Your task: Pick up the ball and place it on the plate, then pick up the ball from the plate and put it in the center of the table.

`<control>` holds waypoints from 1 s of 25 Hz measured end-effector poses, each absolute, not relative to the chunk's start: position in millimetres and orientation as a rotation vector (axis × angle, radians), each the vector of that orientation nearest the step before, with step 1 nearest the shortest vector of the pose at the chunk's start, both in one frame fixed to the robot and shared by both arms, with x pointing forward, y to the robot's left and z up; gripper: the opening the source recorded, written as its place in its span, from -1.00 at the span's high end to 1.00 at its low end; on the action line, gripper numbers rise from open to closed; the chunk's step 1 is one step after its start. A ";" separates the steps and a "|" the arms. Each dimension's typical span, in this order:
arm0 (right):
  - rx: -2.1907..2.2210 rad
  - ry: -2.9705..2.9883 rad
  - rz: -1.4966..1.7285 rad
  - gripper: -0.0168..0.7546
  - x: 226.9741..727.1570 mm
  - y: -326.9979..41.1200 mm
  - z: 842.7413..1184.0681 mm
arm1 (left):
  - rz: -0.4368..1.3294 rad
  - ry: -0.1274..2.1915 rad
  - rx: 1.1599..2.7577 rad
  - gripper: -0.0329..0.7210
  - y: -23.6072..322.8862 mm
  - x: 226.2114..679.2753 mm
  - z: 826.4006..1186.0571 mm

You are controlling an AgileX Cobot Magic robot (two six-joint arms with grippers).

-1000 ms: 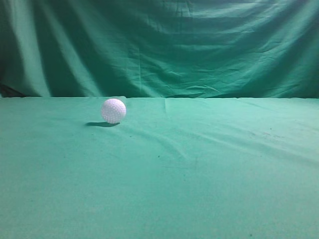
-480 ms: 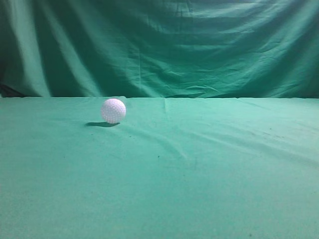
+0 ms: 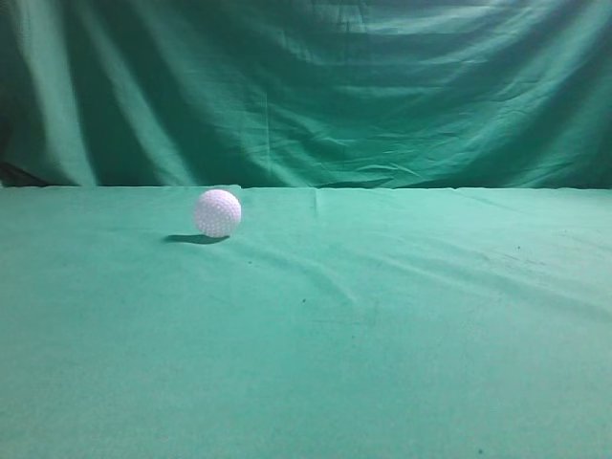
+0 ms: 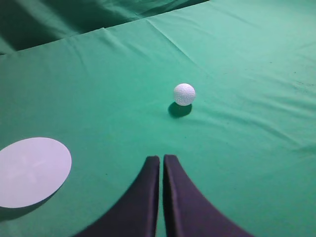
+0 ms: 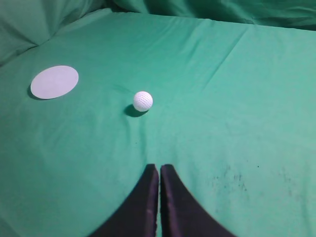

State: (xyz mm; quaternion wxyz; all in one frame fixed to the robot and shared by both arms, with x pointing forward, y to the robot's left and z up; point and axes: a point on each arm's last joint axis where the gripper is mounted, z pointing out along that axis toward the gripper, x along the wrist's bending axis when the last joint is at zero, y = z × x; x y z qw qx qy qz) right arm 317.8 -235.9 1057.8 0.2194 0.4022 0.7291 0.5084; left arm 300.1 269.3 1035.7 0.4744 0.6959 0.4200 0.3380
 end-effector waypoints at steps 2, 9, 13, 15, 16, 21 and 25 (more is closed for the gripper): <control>1.122 1.937 1.408 0.96 315.6 -245.0 1060.7 | 0.827 1.027 1.702 0.91 269.3 300.1 1035.7; 1.326 1.588 1.317 0.96 304.7 -279.8 1034.8 | 0.827 1.027 1.702 0.91 269.3 300.1 1035.7; 1.383 1.418 1.273 0.96 296.0 -291.3 1011.7 | 0.827 1.027 1.702 0.91 269.3 300.1 1035.7; 1.392 1.364 1.257 0.96 293.1 -294.3 1000.4 | 0.827 1.027 1.702 0.91 269.3 300.1 1035.7; 1.394 1.345 1.254 0.96 292.1 -295.2 993.9 | 0.827 1.027 1.702 0.91 269.3 300.1 1035.7; 1.424 1.351 1.226 0.96 292.9 -295.8 958.7 | 0.827 1.027 1.702 0.91 269.3 300.1 1035.7; 1.421 1.356 1.218 0.96 293.4 -295.9 954.5 | 0.827 1.027 1.702 0.91 269.3 300.1 1035.7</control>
